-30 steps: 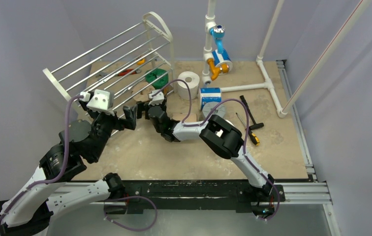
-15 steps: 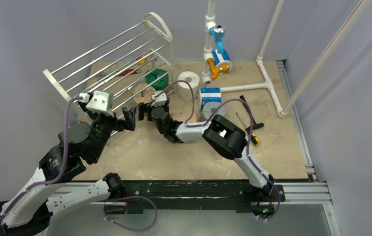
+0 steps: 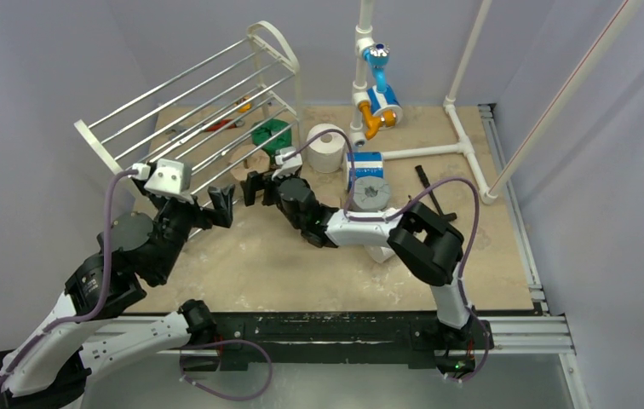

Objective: Place and organize the paper towels onto the shelf
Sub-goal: Place the paper towel on the shelf.

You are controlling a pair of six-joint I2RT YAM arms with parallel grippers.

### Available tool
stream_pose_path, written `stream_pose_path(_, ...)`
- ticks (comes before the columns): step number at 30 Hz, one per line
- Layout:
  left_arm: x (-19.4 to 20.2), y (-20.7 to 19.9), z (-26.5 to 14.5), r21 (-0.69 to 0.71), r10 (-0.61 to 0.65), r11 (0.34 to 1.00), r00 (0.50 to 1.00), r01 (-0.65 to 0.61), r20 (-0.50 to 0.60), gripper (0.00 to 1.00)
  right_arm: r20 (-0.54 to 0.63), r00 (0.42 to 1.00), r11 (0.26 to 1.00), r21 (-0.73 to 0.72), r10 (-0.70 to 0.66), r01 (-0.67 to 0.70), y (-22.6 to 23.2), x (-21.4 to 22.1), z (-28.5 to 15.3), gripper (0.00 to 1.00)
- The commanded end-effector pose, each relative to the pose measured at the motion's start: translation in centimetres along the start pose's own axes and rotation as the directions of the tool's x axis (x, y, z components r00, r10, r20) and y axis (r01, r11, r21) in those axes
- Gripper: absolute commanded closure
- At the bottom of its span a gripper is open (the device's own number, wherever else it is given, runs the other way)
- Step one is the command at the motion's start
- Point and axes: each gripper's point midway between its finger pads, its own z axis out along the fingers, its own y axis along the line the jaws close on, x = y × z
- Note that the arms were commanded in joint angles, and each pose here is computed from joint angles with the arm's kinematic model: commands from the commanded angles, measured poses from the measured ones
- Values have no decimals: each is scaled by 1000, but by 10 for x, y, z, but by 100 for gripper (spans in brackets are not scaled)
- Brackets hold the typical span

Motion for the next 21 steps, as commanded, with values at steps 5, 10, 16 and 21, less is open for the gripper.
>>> stream_pose_path(5, -7, 4, -6, 4, -52, 999, 998, 52, 26, 0, -16, 998, 996, -62, 65, -66, -14, -39, -25, 8)
stream_pose_path(10, -1, 1, -4, 7, -51, 999, 999, 51, 15, 0, -68, 997, 996, -81, 24, -30, -21, -15, -18, 18)
stream_pose_path(16, 0, -1, -2, 11, -35, 999, 999, 35, 9, 0, -86, 996, 995, -96, -11, 3, -19, 7, -3, 29)
stream_pose_path(21, 3, 0, -2, 9, -27, 1000, 1000, 27, 6, 0, -97, 995, 996, -92, -29, 20, -22, 17, 3, 45)
